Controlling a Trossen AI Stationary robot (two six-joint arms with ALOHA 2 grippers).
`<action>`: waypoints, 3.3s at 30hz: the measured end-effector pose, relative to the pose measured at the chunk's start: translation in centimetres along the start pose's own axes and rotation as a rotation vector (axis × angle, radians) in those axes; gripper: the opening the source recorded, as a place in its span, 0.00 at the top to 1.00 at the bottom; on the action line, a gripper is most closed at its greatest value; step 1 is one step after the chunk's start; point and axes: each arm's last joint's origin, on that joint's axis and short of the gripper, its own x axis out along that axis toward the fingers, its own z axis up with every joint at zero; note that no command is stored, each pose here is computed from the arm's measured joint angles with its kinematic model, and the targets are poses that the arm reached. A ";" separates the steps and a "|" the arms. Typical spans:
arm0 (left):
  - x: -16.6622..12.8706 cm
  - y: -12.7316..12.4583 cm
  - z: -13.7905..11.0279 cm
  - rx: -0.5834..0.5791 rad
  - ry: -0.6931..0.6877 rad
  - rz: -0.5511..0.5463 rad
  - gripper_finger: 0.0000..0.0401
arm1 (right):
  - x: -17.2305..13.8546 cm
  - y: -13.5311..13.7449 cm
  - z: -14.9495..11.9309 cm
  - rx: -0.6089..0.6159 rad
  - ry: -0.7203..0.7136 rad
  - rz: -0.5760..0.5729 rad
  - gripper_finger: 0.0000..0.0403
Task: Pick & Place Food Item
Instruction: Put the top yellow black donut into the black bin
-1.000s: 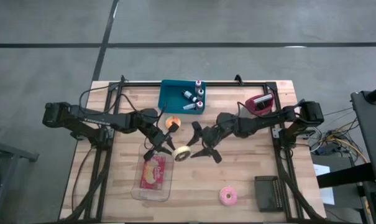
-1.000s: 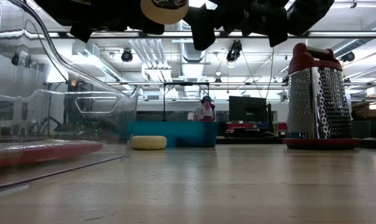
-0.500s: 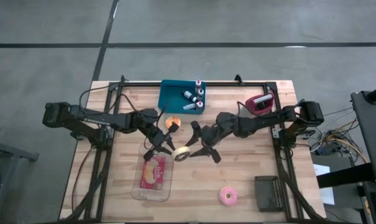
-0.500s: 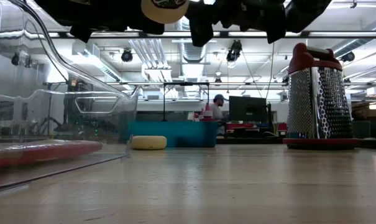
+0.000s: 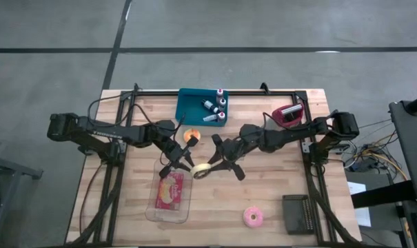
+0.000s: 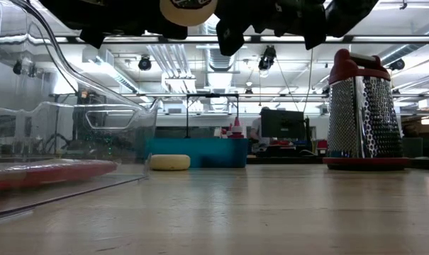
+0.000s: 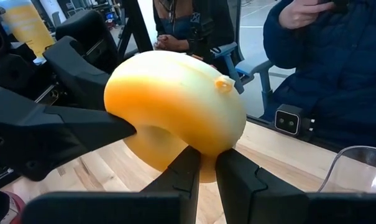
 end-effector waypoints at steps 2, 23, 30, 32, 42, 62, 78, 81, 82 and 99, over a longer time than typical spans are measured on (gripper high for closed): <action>0.0 0.0 0.0 -0.003 0.000 0.000 0.87 | 0.0 0.0 0.0 0.000 0.000 0.000 0.81; 0.1 0.0 0.5 -0.158 -0.029 0.003 0.87 | 0.0 0.0 0.0 -0.001 0.000 0.000 0.85; 0.5 -0.4 0.9 -0.131 -0.043 -0.013 0.87 | 0.0 0.0 -0.1 -0.009 0.008 -0.001 0.85; 0.6 -0.5 0.9 -0.130 -0.043 -0.015 0.87 | 0.0 0.0 -0.2 -0.009 0.012 -0.001 0.85; 0.7 -0.4 0.8 -0.131 -0.016 0.051 0.87 | 0.0 -0.1 -0.2 -0.006 0.016 -0.003 0.84; 0.7 -0.4 0.9 -0.140 -0.022 0.054 0.87 | 0.0 0.0 -0.2 -0.007 0.015 -0.003 0.84; 0.7 -0.4 1.0 -0.048 -0.027 0.054 0.87 | -0.1 0.0 -0.3 -0.006 0.017 -0.003 0.83; 0.7 -0.5 0.9 -0.053 -0.022 0.052 0.87 | -0.1 0.0 -0.3 -0.006 0.017 -0.003 0.82; 0.7 -0.5 0.9 -0.053 -0.022 0.052 0.87 | -0.1 0.0 -0.3 -0.006 0.018 -0.003 0.82; 0.7 -0.5 0.9 -0.052 -0.023 0.050 0.87 | -0.1 0.0 -0.3 -0.005 0.018 -0.003 0.83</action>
